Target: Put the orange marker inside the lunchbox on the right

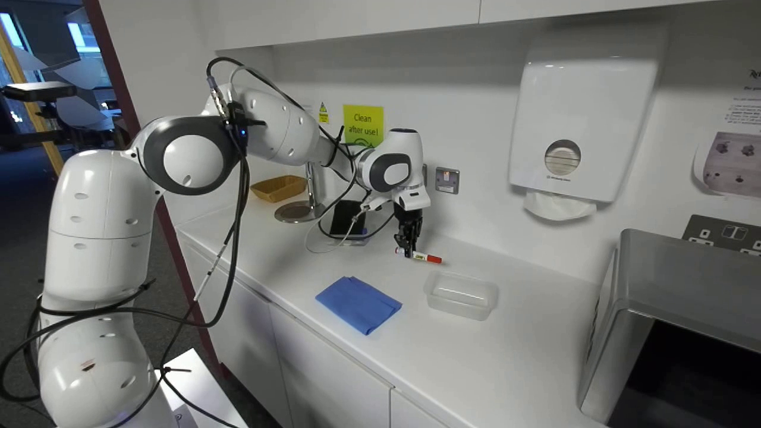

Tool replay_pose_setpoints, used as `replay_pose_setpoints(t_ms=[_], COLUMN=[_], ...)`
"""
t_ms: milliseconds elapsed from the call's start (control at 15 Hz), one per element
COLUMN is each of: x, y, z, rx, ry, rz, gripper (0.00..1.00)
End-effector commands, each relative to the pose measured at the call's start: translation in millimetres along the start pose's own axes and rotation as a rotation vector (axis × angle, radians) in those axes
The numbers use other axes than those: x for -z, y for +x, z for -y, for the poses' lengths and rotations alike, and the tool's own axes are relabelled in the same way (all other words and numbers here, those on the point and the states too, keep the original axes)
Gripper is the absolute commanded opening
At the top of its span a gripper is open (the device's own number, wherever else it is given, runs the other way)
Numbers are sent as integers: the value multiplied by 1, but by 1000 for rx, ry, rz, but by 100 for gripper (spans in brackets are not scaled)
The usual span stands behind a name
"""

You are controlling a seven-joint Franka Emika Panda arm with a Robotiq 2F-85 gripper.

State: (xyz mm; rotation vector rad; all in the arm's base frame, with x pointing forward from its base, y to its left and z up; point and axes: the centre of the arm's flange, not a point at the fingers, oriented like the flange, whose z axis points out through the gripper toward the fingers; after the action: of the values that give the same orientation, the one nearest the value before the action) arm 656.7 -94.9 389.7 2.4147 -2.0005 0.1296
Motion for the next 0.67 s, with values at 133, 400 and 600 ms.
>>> replay_pose_setpoints(t_ms=[133,400,600], x=[3,1,4], y=[34,64,79], z=[-34,-54,-65], rx=[-28,-80,-102], ry=[-4,-16,-22], rz=[33,18,10], gripper=[6,6,6])
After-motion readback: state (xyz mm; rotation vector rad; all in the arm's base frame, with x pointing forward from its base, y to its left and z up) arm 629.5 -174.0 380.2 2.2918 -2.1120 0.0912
